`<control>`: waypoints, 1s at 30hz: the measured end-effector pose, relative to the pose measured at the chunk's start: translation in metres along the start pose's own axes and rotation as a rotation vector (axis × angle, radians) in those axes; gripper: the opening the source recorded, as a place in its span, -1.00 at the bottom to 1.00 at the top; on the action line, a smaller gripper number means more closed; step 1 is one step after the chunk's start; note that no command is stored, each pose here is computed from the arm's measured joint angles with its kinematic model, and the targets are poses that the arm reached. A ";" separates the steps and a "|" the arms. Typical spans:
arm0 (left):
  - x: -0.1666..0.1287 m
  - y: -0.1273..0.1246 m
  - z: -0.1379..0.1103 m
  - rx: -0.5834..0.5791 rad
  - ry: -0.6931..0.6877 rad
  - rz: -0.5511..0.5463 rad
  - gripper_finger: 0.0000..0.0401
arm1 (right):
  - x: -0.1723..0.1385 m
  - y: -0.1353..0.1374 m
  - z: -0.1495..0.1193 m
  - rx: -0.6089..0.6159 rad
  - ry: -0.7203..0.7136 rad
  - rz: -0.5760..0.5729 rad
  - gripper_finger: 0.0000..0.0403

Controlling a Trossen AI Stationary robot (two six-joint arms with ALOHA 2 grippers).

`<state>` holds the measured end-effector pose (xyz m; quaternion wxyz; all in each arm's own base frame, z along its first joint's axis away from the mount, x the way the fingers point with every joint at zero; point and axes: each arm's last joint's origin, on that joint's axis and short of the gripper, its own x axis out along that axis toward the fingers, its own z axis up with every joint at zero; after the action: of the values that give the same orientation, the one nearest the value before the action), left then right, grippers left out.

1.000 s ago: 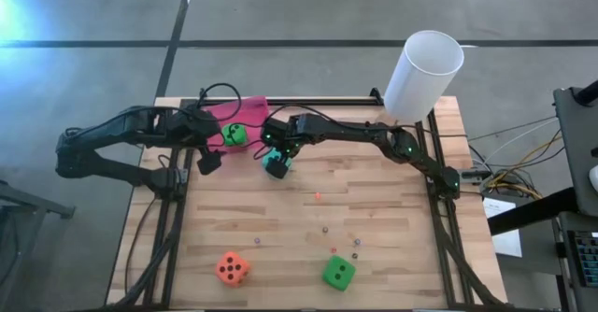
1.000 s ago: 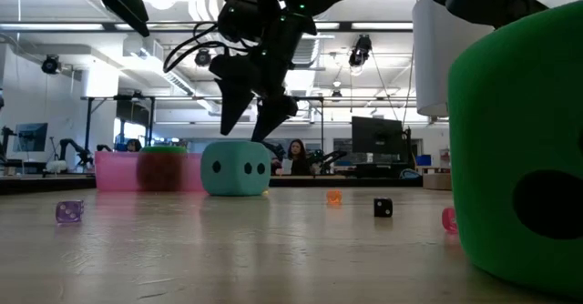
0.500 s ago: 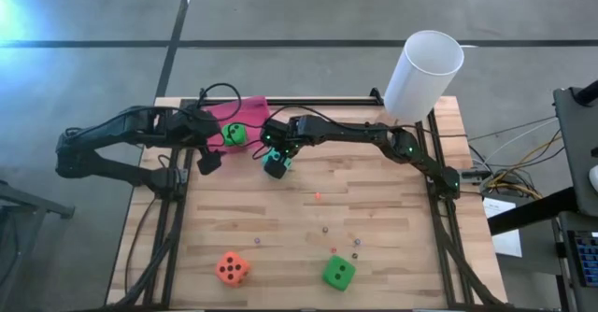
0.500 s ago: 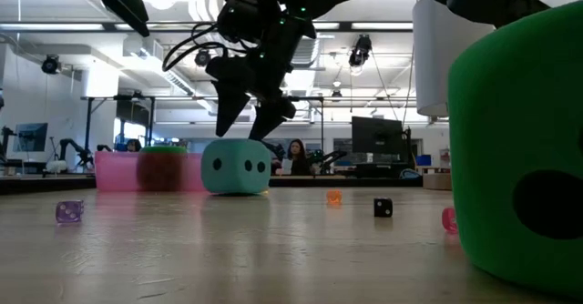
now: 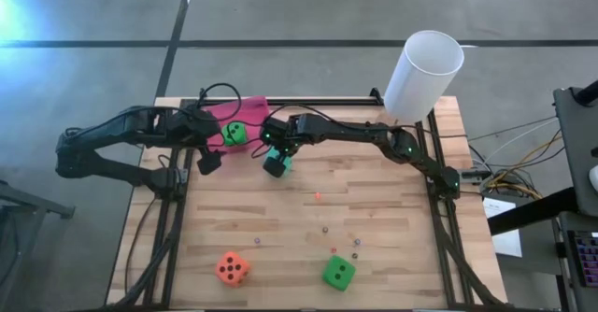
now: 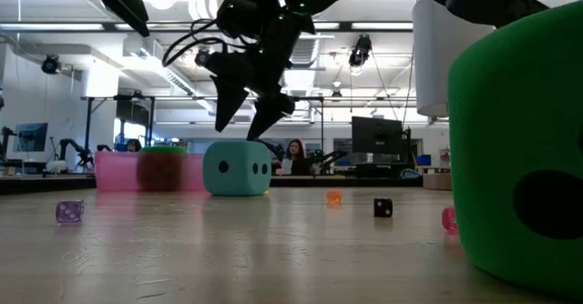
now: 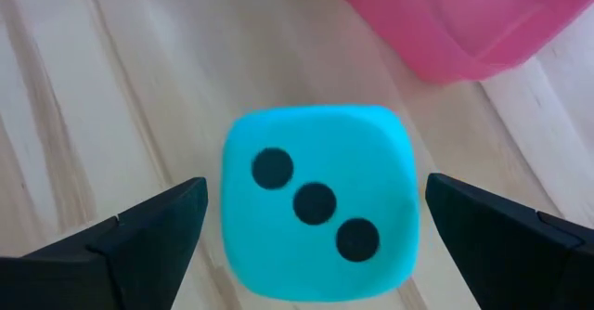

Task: Pick & Place Dice
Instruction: Put the big blue dice into the red bin

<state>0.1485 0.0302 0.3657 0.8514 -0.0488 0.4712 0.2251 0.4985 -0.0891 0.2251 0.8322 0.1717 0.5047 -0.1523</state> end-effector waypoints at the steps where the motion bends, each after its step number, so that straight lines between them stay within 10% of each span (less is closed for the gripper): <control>1: 0.000 0.000 0.000 0.000 0.000 0.000 0.92 | 0.001 0.000 -0.001 -0.001 0.007 -0.003 0.99; 30: 0.000 0.000 0.000 0.000 0.000 0.000 0.93 | 0.017 -0.003 -0.012 -0.022 0.051 0.002 0.99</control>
<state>0.1485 0.0301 0.3657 0.8514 -0.0490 0.4712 0.2251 0.4956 -0.0882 0.2045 0.8212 0.1667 0.5271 -0.1418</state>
